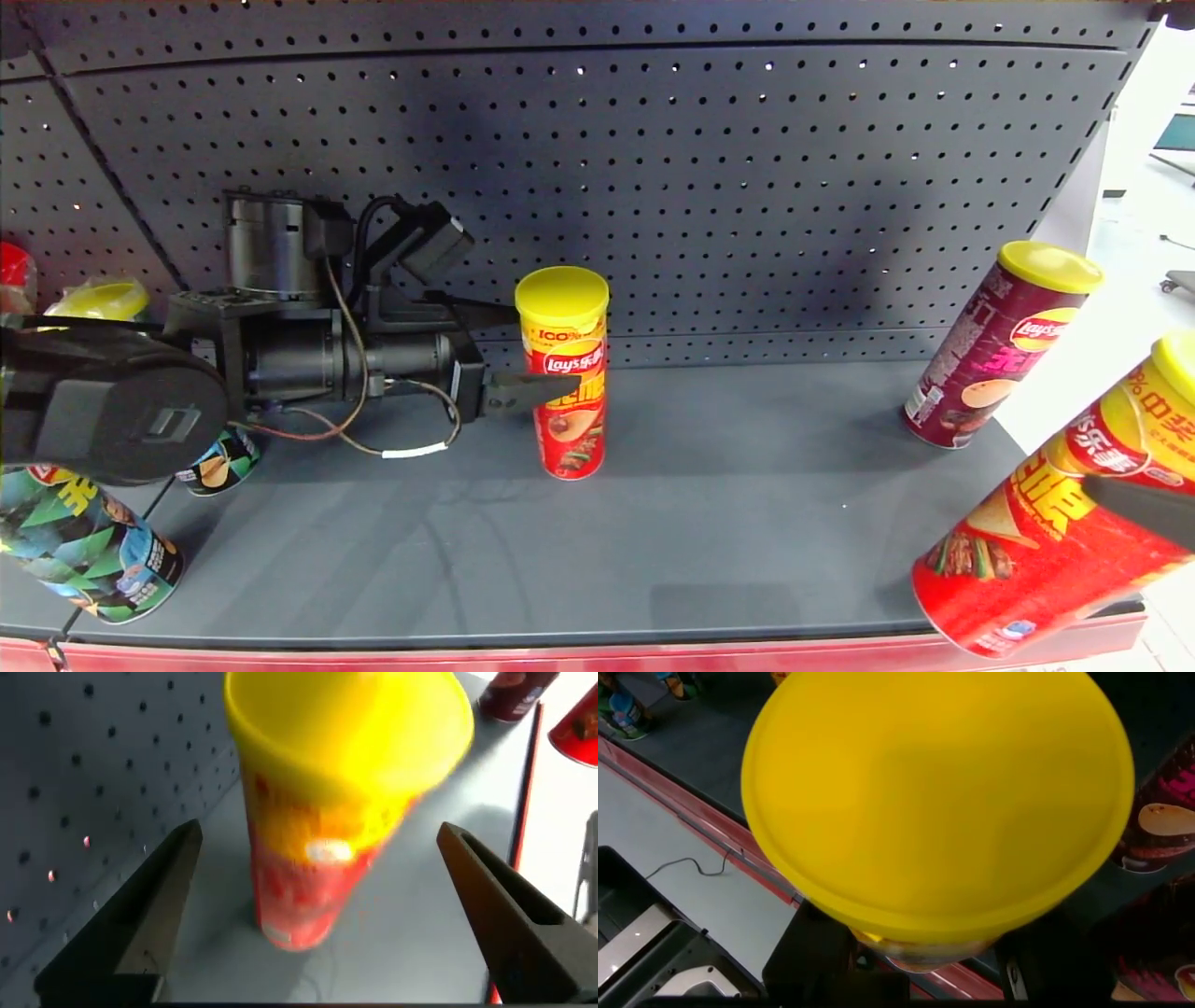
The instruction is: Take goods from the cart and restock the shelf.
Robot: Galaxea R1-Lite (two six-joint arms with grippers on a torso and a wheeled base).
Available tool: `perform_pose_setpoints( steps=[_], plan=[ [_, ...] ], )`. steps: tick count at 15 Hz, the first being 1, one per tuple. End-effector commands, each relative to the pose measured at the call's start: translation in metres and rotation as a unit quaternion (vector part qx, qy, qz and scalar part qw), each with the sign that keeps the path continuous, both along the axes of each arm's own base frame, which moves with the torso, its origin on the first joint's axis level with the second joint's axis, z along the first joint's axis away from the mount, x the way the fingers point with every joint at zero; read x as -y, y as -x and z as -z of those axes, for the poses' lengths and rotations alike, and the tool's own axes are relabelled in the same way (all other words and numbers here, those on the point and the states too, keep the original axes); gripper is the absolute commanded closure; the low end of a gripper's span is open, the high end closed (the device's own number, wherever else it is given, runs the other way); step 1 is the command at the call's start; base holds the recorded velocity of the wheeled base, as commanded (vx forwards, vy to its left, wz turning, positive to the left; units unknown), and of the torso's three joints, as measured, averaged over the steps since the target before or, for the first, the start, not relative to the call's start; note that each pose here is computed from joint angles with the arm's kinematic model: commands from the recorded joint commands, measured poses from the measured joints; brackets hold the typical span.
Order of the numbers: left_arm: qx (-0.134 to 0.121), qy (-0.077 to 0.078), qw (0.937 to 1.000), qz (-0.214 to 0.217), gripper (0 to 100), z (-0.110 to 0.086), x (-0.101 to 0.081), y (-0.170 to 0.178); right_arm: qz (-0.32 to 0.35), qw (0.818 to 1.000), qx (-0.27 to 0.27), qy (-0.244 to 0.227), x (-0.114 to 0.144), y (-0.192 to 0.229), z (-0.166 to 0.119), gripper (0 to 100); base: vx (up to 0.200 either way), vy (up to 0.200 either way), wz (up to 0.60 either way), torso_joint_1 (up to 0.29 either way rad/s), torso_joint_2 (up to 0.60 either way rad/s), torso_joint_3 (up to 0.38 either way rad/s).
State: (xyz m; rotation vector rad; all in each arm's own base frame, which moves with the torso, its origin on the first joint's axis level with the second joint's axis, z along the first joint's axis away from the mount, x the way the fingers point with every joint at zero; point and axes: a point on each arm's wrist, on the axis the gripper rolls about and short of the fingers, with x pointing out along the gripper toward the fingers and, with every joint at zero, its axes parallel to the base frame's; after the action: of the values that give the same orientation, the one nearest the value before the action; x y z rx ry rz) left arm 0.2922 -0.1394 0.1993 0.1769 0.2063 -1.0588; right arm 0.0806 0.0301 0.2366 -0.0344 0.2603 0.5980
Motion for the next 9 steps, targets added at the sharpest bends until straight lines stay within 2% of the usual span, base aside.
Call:
perform_pose_setpoints(
  steps=[1, 3, 9],
  plan=[
    [0.019, 0.004, 0.9996, 0.02, 0, 0.013, 0.012, -0.016, 0.0, 1.0, 0.0, 0.0, 0.0, 0.0, 0.0, 100, 0.0, 0.0, 0.0, 0.0, 0.0, 0.0],
    [0.029, 0.008, 0.9993, 0.021, 0, 0.017, 0.015, -0.023, 0.0, 1.0, 0.0, 0.0, 0.0, 0.0, 0.0, 100, 0.0, 0.0, 0.0, 0.0, 0.0, 0.0],
    [0.032, 0.01, 0.9991, 0.025, 0, 0.016, 0.02, -0.028, 0.003, 1.0, -0.003, 0.001, 0.0, -0.001, 0.0, 100, 0.0, 0.0, 0.0, 0.0, 0.0, 0.0]
  ],
)
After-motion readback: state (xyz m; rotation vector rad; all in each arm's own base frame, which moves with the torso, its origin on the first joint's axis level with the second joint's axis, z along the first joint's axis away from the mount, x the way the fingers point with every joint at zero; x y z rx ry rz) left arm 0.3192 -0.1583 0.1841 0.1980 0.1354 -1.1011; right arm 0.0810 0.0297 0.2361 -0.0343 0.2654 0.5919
